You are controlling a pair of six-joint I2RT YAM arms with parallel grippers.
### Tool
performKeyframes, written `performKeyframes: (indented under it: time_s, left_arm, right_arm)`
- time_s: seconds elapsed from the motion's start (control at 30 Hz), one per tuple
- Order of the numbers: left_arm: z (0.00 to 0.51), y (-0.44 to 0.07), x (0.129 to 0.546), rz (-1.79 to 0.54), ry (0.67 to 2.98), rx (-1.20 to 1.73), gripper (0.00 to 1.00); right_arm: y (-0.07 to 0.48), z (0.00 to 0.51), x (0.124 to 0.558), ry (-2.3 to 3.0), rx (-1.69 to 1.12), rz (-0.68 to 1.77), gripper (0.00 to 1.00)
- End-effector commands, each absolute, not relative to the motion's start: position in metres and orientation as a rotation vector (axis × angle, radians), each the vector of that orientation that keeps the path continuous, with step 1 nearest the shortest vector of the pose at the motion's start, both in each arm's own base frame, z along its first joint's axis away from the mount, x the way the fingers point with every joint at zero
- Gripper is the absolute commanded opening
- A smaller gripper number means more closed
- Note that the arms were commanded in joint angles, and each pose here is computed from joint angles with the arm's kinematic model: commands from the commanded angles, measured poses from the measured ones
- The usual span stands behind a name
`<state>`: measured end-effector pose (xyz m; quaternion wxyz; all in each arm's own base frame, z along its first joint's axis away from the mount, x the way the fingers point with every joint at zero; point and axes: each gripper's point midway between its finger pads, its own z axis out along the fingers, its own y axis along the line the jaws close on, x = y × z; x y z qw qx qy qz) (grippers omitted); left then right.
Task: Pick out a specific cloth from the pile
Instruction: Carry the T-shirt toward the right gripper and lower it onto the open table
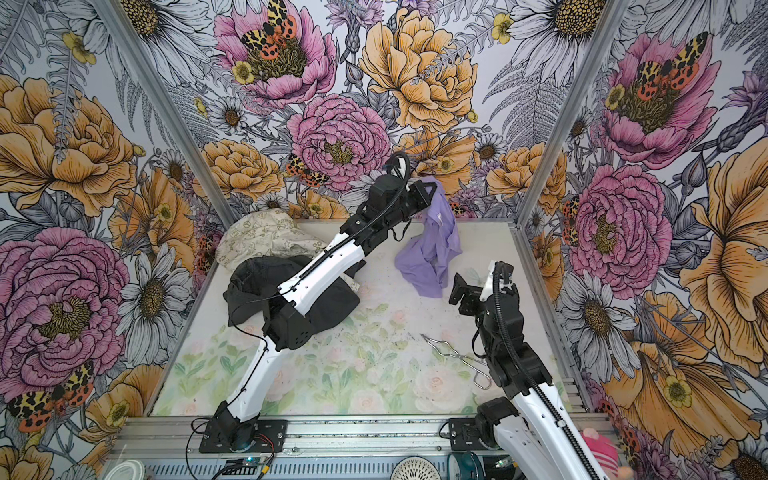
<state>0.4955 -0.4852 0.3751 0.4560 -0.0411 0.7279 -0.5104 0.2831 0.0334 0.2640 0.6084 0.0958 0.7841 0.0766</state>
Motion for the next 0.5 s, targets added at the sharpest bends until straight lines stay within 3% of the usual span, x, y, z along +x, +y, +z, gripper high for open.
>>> performKeyframes:
  time_s: [0.0,0.27,0.47]
  left_arm:
    - [0.346,-0.507,0.484,-1.248,1.846,-0.005,0.0]
    - [0.182,-0.54,0.461,-0.996,2.14,0.119,0.0]
    - [0.096,-0.538,0.459,-0.906,2.305,0.079,0.0]
  right_arm:
    - [0.026,0.255,0.279,1.825,0.283,0.184,0.99]
    - [0.022,0.247,0.28,1.843,0.319,0.191,0.99]
    - [0.02,0.242,0.278,1.863,0.325,0.188,0.99]
